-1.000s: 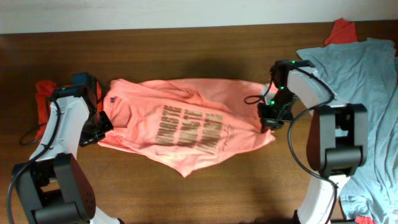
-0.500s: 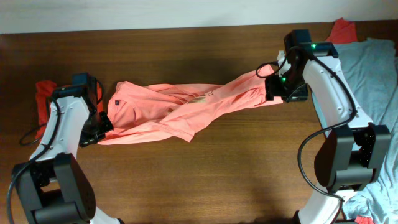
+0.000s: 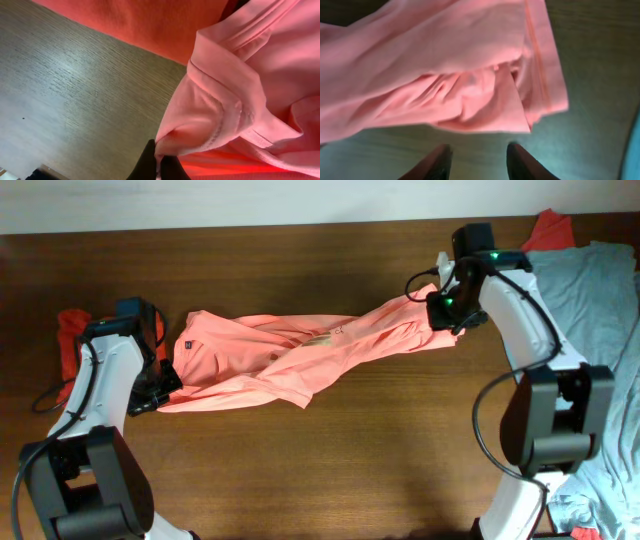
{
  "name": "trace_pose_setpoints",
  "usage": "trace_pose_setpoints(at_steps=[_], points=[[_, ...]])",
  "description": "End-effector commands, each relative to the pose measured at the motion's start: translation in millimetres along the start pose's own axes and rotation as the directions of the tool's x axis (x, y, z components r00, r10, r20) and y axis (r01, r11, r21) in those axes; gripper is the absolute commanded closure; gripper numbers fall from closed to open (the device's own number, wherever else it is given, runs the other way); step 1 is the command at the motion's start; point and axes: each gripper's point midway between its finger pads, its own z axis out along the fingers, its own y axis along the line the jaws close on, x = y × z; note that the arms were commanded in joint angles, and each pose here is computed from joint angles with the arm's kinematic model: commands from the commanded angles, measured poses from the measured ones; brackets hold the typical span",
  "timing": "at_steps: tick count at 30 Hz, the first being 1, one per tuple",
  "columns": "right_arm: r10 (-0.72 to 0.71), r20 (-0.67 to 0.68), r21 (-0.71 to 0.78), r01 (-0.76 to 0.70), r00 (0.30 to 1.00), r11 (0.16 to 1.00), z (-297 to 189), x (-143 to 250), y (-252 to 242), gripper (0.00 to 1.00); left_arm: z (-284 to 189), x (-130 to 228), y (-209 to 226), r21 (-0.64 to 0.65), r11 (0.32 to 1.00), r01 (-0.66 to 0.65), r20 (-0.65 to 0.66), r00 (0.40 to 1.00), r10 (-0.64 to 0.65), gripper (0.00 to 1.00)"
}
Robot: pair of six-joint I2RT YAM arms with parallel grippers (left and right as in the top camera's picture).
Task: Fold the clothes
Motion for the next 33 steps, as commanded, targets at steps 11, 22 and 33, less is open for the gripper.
trace_pose_setpoints(at_steps=[11,22,33], points=[[-0.017,-0.037,-0.085,0.014,0.999,0.996,71.5,-3.1,10.1,0.46,-5.3,-2.0,1.4,0.0,1.0,-0.009,0.02,1.0,0.009,1.0],[-0.02,0.003,-0.083,0.02,1.0,0.996,72.8,-13.2,9.5,0.48,-5.3,-2.0,1.4,0.0,1.0,-0.009,0.02,1.0,0.009,1.0],[-0.02,0.009,-0.082,0.021,1.0,0.996,71.7,-14.8,9.5,0.96,-5.3,-2.0,1.4,0.0,1.0,-0.009,0.02,1.0,0.009,1.0]])
